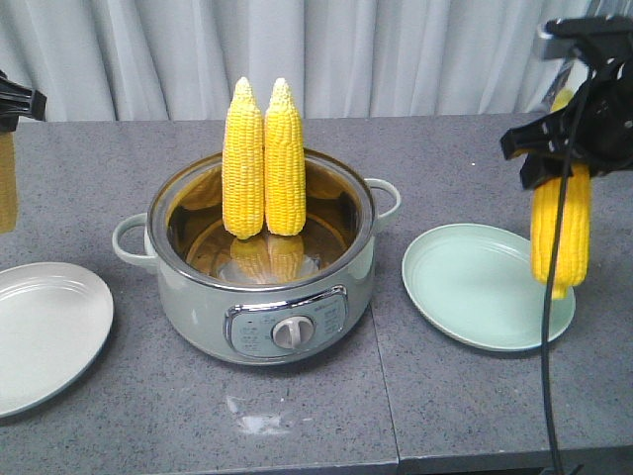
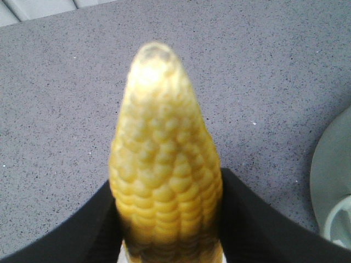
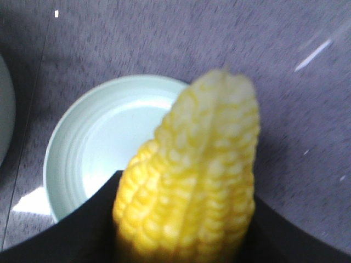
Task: Distribute corn equally
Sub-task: 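Lower the corn cob onto the green plate and open the right gripper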
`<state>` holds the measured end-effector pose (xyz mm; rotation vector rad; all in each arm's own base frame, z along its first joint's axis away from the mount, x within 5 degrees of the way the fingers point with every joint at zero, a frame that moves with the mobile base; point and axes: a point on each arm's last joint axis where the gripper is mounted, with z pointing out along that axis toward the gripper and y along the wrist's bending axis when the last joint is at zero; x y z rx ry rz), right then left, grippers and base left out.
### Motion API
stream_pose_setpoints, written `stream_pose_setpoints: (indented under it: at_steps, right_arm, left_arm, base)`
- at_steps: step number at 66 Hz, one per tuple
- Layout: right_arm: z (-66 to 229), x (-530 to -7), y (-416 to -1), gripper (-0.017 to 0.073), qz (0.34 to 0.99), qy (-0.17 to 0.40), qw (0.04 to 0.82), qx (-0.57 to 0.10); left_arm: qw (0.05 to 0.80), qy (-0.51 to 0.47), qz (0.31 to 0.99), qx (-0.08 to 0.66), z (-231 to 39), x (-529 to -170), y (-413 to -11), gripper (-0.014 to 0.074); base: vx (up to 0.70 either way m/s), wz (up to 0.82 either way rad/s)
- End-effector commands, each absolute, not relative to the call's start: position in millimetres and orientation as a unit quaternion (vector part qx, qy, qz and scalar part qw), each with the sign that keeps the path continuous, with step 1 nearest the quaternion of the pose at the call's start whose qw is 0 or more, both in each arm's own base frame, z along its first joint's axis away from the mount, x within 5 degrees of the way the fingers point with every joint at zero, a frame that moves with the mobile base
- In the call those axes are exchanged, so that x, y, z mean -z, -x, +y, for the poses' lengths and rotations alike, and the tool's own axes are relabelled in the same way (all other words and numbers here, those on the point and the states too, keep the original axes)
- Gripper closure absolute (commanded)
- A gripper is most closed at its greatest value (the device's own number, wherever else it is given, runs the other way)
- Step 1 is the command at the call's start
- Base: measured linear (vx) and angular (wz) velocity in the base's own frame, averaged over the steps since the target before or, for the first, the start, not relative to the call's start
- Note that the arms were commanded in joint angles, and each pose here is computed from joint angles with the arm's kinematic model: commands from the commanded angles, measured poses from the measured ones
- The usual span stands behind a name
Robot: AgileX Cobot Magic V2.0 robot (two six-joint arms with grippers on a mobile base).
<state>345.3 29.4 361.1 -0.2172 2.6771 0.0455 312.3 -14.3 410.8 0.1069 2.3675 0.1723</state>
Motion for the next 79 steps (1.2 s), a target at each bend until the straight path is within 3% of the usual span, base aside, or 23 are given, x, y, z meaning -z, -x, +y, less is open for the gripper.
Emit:
stream_pose_setpoints:
  at_steps: [1,18,38,79]
  right_arm:
    - [30,-366,-347,0.0386,0.97,0.075,0.228,-0.026]
    - [35,-334,-369,0.0386,0.983,0.073,0.159,-0.05]
    - [42,-362,-387,0.0372,0.972,0.059,0.211,-0.083]
    - [39,-321,-381,0.0331,0.986,0.06,0.139,-0.065]
  left_arm:
    - [0.431,-0.033,0.899,-0.064,-13,-438,-302,0.0394]
    - [0.431,-0.033,0.899,-0.064,-13,-438,-302,0.0394]
    - [0.431,-0.033,0.899,-0.064,-13,-438,-302,0.0394]
    - [0.431,-0.033,0.899,-0.064,-13,-438,-302,0.0394]
  base:
    - [0.0,0.0]
    - [0.0,0.0]
    - [0.0,0.0]
    - [0.0,0.0]
